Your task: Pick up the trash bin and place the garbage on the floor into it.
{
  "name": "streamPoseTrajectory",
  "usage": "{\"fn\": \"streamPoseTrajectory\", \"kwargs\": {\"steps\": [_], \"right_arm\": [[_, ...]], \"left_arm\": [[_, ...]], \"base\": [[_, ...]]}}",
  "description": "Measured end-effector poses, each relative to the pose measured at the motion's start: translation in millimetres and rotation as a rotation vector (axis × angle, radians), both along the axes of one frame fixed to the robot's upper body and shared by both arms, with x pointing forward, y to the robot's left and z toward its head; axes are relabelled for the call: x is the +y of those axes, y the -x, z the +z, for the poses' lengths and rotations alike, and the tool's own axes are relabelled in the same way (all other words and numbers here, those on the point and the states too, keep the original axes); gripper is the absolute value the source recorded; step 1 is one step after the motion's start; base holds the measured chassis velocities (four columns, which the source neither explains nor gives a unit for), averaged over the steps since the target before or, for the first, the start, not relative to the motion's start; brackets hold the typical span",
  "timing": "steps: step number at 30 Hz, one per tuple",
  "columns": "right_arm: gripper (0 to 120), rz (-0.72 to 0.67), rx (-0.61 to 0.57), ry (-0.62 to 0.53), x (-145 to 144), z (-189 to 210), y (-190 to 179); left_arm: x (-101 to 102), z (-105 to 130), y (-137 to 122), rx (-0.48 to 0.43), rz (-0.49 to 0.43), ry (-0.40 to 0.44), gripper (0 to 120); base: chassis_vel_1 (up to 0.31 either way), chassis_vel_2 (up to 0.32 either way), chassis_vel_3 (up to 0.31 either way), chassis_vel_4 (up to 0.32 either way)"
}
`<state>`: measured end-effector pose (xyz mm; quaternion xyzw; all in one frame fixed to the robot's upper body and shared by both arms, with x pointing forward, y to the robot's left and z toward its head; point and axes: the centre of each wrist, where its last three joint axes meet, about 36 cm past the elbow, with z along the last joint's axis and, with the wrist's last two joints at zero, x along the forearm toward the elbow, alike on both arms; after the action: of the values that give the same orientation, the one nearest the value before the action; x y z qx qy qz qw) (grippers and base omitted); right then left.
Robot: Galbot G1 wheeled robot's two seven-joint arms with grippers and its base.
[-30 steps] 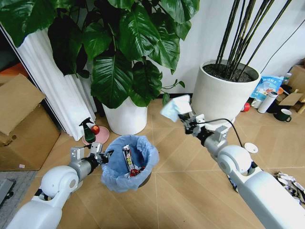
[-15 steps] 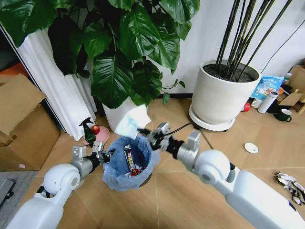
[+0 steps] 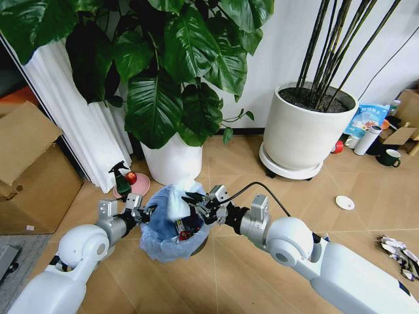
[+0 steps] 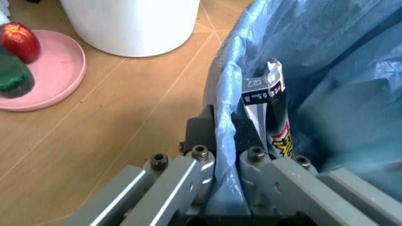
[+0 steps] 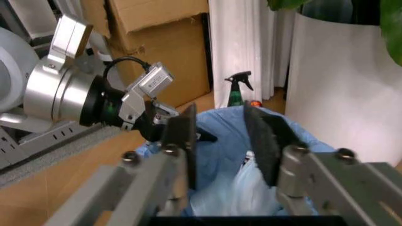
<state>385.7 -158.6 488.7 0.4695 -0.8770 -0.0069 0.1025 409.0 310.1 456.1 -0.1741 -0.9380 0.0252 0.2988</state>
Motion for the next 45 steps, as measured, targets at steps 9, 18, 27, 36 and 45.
{"fn": "streamPoseTrajectory", "kwargs": {"steps": [9,18,27,36,45], "right_arm": [[65,-0.053,0.001,-0.010,0,-2,-3],[97,-0.271,-0.031,-0.019,-23,3,-19],[100,-0.544,-0.018,0.055,-70,-8,-31],[100,-0.720,-0.011,0.115,-127,-42,-23],[100,-0.741,-0.002,0.112,-136,-47,-19]], "left_arm": [[-1,2,1,-0.005,0.001,0.001,0],[1,2,6,-0.004,0.012,0.003,0],[1,-1,10,-0.001,0.017,0.004,0],[2,-1,13,-0.002,0.021,0.008,0],[0,1,15,-0.005,0.016,0.011,0]], "base": [[0.000,0.000,0.000,0.000],[0.000,0.000,0.000,0.000],[0.000,0.000,0.000,0.000],[0.000,0.000,0.000,0.000],[-0.101,-0.122,0.111,0.125]]}}
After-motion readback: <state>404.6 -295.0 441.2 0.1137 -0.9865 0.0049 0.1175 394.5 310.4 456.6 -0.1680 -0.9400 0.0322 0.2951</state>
